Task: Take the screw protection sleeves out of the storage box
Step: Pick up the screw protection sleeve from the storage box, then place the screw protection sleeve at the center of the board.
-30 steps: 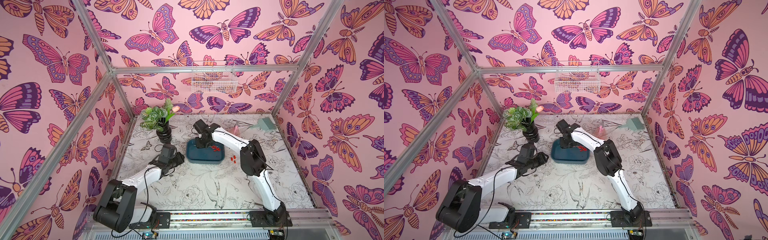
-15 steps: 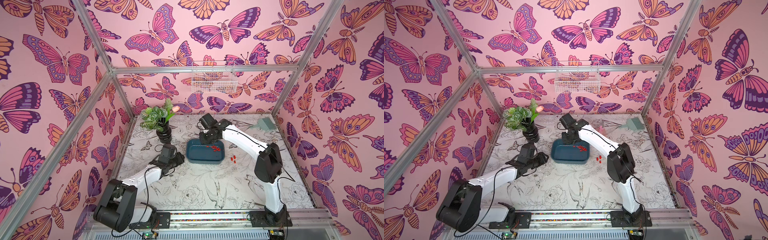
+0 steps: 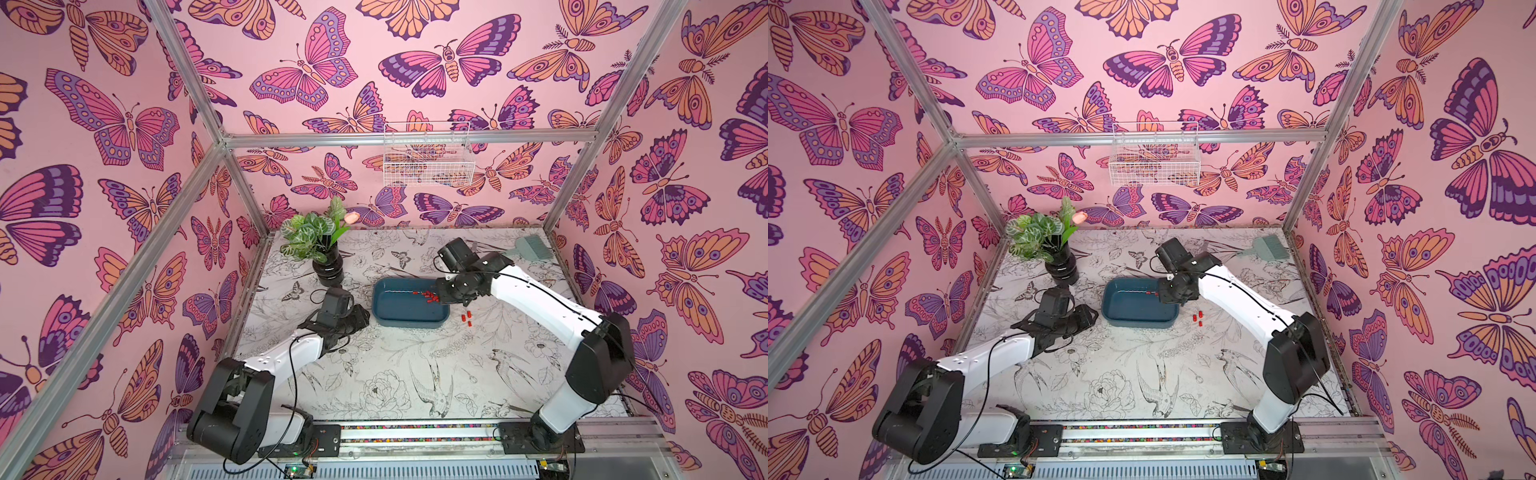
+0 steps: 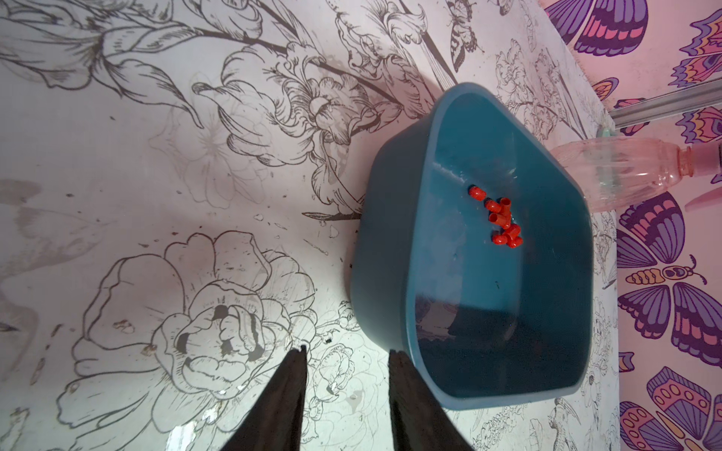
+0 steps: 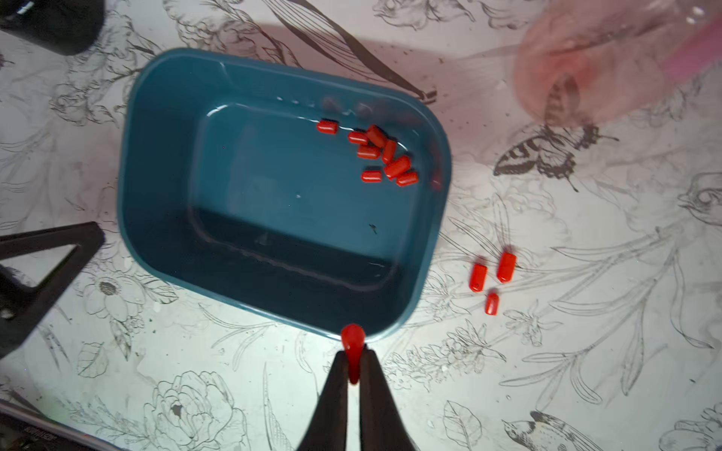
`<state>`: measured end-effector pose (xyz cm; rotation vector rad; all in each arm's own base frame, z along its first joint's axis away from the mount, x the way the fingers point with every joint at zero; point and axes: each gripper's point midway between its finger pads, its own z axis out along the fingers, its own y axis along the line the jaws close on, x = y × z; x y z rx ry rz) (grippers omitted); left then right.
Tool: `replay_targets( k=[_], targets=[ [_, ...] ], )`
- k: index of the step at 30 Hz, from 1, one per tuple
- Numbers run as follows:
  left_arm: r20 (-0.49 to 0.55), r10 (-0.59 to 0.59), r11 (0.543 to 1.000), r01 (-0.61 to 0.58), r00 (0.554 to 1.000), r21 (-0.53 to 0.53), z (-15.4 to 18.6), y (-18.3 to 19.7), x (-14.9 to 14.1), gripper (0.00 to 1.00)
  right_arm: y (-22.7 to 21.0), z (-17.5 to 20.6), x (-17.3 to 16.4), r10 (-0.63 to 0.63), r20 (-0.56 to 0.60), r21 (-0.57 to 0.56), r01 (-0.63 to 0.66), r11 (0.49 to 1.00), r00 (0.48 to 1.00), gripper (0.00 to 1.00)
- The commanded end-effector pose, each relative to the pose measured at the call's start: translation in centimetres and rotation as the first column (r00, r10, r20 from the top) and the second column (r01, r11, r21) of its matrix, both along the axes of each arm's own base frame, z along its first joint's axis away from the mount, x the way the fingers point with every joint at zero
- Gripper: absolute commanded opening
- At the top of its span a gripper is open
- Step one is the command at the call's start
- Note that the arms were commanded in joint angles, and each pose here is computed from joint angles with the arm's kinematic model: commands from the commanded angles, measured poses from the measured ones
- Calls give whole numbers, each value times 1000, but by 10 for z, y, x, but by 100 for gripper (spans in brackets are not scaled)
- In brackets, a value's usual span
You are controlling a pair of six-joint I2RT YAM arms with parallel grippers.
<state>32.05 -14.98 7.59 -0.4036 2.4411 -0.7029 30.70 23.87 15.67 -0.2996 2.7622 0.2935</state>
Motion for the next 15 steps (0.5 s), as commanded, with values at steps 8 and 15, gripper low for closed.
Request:
replay_targets(
  k=[8, 15],
  targets=[
    [-8, -2, 1000, 2, 1000, -4, -1, 0, 2, 40, -61, -16, 0, -88, -14, -22, 88, 996, 996, 12],
    [-11, -2, 1000, 2, 1000, -3, -2, -1, 3, 40, -74, -35, 9, -117, -51, -3, 117, 993, 992, 12]
  ],
)
